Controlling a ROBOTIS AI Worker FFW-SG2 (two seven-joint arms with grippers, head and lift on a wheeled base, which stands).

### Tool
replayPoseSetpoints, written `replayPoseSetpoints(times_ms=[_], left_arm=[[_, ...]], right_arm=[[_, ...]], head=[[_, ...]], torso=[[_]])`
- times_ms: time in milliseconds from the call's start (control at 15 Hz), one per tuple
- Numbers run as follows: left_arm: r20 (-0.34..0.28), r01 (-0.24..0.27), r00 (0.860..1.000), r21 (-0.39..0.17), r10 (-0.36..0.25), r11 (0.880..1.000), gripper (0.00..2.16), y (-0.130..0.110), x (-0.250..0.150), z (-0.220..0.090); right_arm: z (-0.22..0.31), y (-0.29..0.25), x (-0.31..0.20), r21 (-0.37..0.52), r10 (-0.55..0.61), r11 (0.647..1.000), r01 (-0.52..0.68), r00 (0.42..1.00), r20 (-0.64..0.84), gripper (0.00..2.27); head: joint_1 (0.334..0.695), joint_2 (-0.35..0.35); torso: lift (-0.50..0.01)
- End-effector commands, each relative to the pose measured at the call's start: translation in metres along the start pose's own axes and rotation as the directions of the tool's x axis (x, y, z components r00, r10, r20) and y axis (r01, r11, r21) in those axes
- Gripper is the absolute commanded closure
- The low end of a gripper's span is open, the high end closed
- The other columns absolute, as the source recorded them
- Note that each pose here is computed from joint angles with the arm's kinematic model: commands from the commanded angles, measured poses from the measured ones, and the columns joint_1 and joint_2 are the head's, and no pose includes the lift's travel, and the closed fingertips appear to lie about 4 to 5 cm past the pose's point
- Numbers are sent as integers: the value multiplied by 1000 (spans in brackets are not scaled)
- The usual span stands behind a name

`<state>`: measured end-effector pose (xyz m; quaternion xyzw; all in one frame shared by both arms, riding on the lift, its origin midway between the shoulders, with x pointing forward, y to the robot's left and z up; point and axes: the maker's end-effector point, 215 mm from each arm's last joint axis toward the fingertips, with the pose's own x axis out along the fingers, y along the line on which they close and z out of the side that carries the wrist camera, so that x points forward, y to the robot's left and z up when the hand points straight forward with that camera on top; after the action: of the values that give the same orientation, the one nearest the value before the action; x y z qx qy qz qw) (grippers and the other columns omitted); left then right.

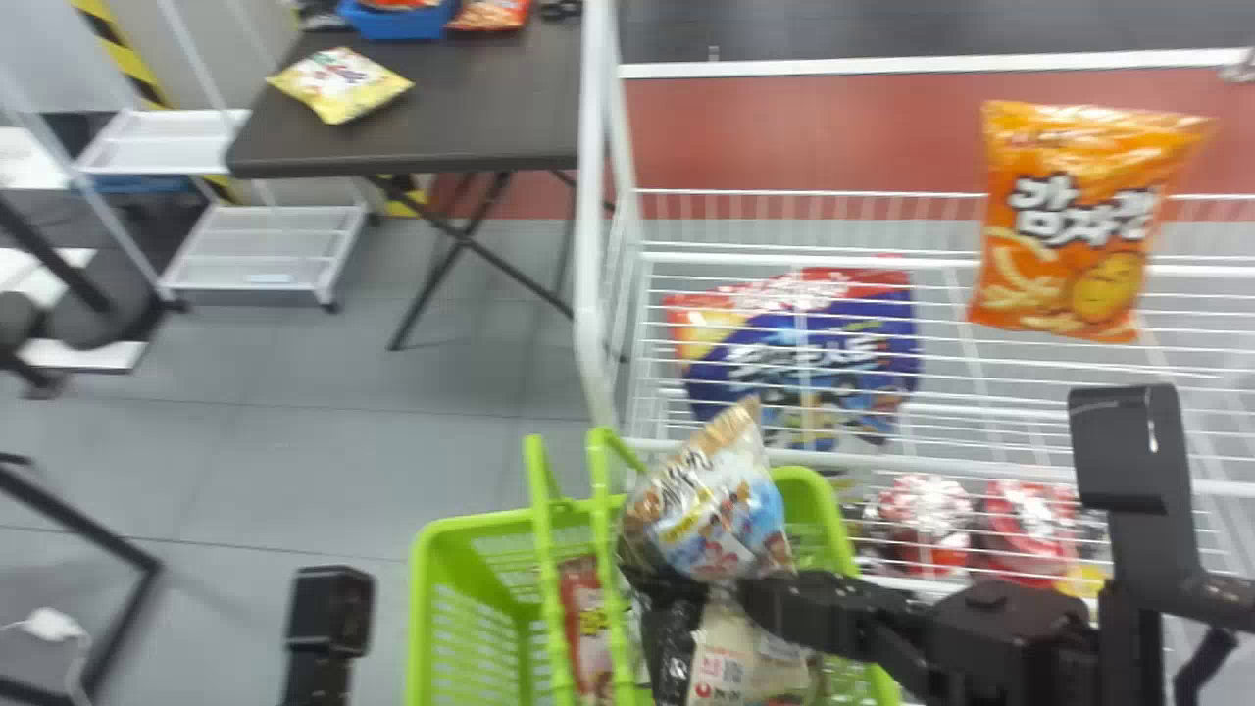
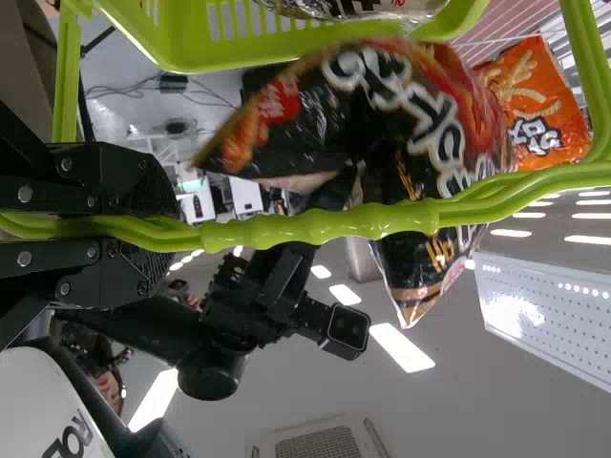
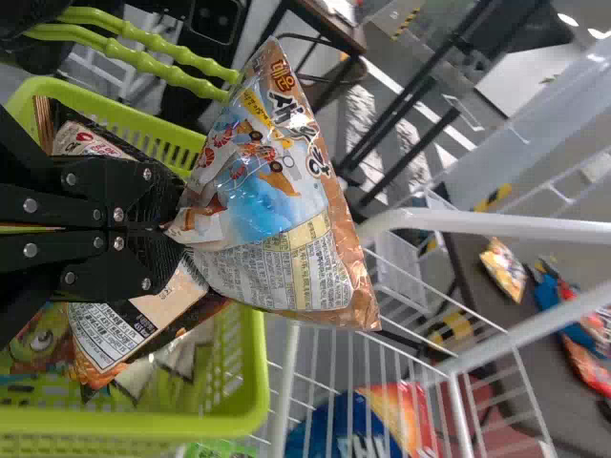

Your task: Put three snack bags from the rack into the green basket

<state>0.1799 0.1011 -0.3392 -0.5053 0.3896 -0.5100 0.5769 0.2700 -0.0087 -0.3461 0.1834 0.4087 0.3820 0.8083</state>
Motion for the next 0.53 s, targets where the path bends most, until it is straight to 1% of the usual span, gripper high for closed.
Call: replayPoseSetpoints(times_ms=[0,67,133,200,267,333,467], left_arm=[[-3,10,1000,1,-10,1000,2152,-4,1,-2],[-6,11,1000,4,-11,1000,2152,-5,1,-2],[-8,12,1000,5,-12,1000,2152,-5,2,-3],[-11,13,1000,5,-13,1000,2152,-6,3,-4],[-10,12,1000,4,-12,1000,2152,-6,2,-5],[-10,12,1000,4,-12,1000,2152,-6,2,-5],[-10,9,1000,6,-9,1000,2152,-6,1,-4]], right_arm=[[-33,11,28,15,35,999,-33,995,-98,2253],[-48,14,38,14,39,999,-38,989,-140,2199],[-62,14,49,11,47,999,-45,981,-186,1855],[-72,11,53,0,44,999,-45,975,-219,1254],[-77,7,53,-20,27,999,-33,971,-237,326],[-74,-2,51,-37,-7,999,-1,973,-231,-1],[-56,-6,36,-34,-4,999,-3,984,-179,-1]], head=[[695,241],[695,274],[695,309],[695,343],[695,350],[695,350],[695,350]], torso=[[0],[0],[0],[0],[0],[0],[0]])
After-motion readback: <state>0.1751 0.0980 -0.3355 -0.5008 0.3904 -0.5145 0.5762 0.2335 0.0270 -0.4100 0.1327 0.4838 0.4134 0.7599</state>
